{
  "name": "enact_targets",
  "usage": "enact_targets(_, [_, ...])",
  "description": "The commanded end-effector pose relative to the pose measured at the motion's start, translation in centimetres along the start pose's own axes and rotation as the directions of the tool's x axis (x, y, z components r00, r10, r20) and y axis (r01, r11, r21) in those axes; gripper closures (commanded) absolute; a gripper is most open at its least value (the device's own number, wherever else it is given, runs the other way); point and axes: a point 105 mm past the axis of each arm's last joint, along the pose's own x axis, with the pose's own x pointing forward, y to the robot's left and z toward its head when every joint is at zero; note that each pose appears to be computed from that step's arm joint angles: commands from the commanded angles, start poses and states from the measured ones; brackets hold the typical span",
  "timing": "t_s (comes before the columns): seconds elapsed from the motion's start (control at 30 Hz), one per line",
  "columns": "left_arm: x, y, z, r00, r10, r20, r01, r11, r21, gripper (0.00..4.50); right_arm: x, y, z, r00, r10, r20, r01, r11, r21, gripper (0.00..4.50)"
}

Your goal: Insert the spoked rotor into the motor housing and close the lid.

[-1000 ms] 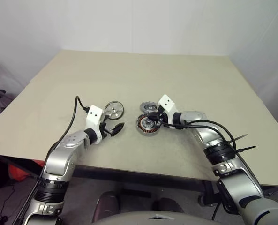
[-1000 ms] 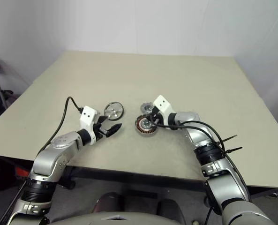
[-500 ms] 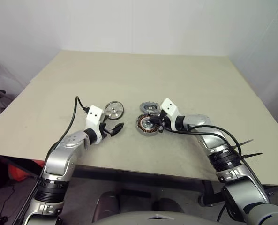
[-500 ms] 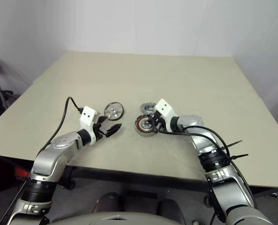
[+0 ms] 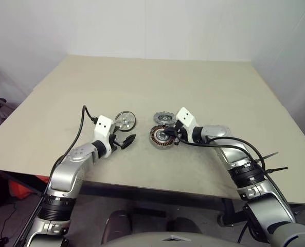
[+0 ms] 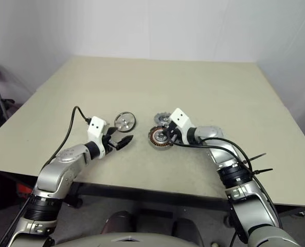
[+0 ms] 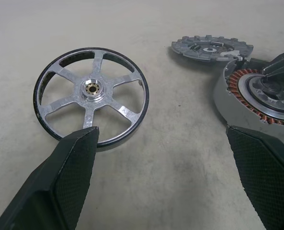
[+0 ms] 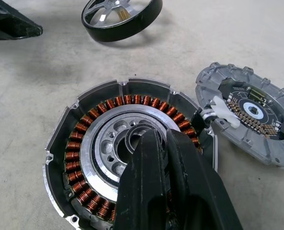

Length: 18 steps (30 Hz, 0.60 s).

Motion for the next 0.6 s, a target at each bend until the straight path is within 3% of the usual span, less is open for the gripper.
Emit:
enact_targets(0.03, [-0.2, 0.5, 1.6, 0.999, 0.011, 0.052, -0.013, 0.999, 0.033, 0.0, 0.0, 0.9, 0.4, 1.0, 0.021, 0.012, -0.021, 1.0, -0.024, 4.28])
enact_targets(0.3, [-0.5, 1.4, 1.7, 0.998, 0.035, 0.054, -0.037, 0.999, 0.037, 0.0, -0.3, 1.3, 0.6, 1.0, 0.022, 0.015, -0.021, 0.999, -0.029, 4.28])
enact_targets(0.6, [-0.3, 0.9, 1.3, 0.999, 0.024, 0.048, -0.026, 0.999, 0.032, 0.0, -1.4, 1.3, 3.3, 0.995, 0.035, 0.092, -0.029, 0.997, -0.065, 4.28])
